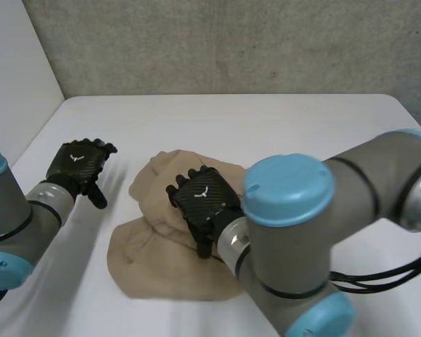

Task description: Fold the shorts.

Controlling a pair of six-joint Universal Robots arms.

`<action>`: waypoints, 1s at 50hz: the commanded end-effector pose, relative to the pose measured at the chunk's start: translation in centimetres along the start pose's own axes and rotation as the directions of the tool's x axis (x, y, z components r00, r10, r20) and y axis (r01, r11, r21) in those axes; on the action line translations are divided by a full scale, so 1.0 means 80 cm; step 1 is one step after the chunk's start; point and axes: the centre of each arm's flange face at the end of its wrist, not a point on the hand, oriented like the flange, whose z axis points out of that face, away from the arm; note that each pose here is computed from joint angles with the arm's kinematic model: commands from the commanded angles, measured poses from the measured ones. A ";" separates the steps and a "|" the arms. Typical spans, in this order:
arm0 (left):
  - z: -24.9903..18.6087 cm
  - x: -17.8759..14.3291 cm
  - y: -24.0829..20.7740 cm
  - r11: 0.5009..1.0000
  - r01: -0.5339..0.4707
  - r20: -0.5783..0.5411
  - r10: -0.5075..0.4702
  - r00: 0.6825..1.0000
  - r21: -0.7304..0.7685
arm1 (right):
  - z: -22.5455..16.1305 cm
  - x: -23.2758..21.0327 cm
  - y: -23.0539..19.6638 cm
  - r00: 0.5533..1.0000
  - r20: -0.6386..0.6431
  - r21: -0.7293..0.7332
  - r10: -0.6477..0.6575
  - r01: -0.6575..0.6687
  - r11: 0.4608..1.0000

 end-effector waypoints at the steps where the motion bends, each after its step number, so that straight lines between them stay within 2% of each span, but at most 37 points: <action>1: 0.014 0.004 0.018 1.000 0.013 -0.094 -0.015 0.995 -0.014 | 0.033 0.004 0.014 0.997 -0.072 -0.014 0.008 -0.009 1.000; 7: 0.025 0.011 0.027 1.000 0.016 -0.138 -0.018 0.990 -0.016 | 0.020 0.020 0.000 0.988 -0.151 0.008 0.025 -0.024 1.000; 11: 0.034 0.017 0.029 1.000 0.009 -0.151 -0.010 0.988 -0.014 | -0.007 0.037 -0.025 0.981 -0.192 0.073 0.029 -0.015 0.997; 16: 0.046 0.045 0.026 1.000 -0.025 -0.204 0.027 0.979 0.017 | -0.027 0.073 -0.031 0.967 -0.251 0.078 0.048 -0.029 0.997; 22: 0.053 0.077 0.018 0.998 -0.038 -0.259 0.051 0.964 0.055 | -0.042 0.093 -0.021 0.959 -0.279 0.025 0.049 -0.044 0.999; 28: 0.059 0.108 0.012 0.995 -0.049 -0.299 0.074 0.952 0.090 | -0.058 0.123 -0.011 0.951 -0.310 -0.040 -0.002 -0.011 0.999; 33: 0.078 0.112 0.012 0.993 -0.059 -0.244 0.082 0.966 0.099 | -0.055 0.157 -0.009 0.929 -0.368 -0.057 -0.046 0.027 0.998; 36: 0.094 0.101 -0.010 0.986 -0.077 -0.152 0.100 0.983 0.151 | -0.049 0.175 -0.014 0.910 -0.409 -0.041 -0.066 0.054 0.998; 38: 0.106 0.094 -0.042 0.969 -0.105 -0.067 0.123 0.990 0.222 | -0.035 0.189 -0.029 0.886 -0.452 0.010 -0.100 0.117 0.993; 40: 0.112 0.090 -0.069 0.950 -0.125 -0.011 0.133 0.991 0.285 | -0.026 0.198 -0.042 0.865 -0.489 0.060 -0.114 0.164 0.985; 43: 0.115 0.085 -0.135 0.883 -0.142 0.078 0.120 0.990 0.447 | -0.014 0.226 -0.087 0.798 -0.597 0.216 -0.087 0.264 0.940; 44: 0.113 0.083 -0.154 0.859 -0.141 0.094 0.108 0.990 0.493 | -0.014 0.239 -0.111 0.760 -0.648 0.305 -0.043 0.311 0.900; 45: 0.102 0.076 -0.197 0.797 -0.142 0.130 0.080 0.988 0.587 | -0.015 0.244 -0.122 0.743 -0.669 0.347 -0.021 0.337 0.875; 47: 0.085 0.066 -0.241 0.724 -0.145 0.165 0.044 0.985 0.674 | -0.018 0.254 -0.143 0.703 -0.711 0.419 0.026 0.393 0.818; 48: 0.075 0.061 -0.260 0.689 -0.148 0.180 0.026 0.983 0.710 | -0.023 0.263 -0.160 0.661 -0.746 0.477 0.080 0.447 0.757; 49: 0.058 0.052 -0.290 0.625 -0.153 0.204 -0.010 0.979 0.765 | -0.025 0.266 -0.167 0.647 -0.756 0.497 0.101 0.466 0.731; 50: 0.052 0.049 -0.299 0.603 -0.156 0.212 -0.022 0.977 0.782 | -0.028 0.266 -0.174 0.637 -0.762 0.517 0.119 0.487 0.704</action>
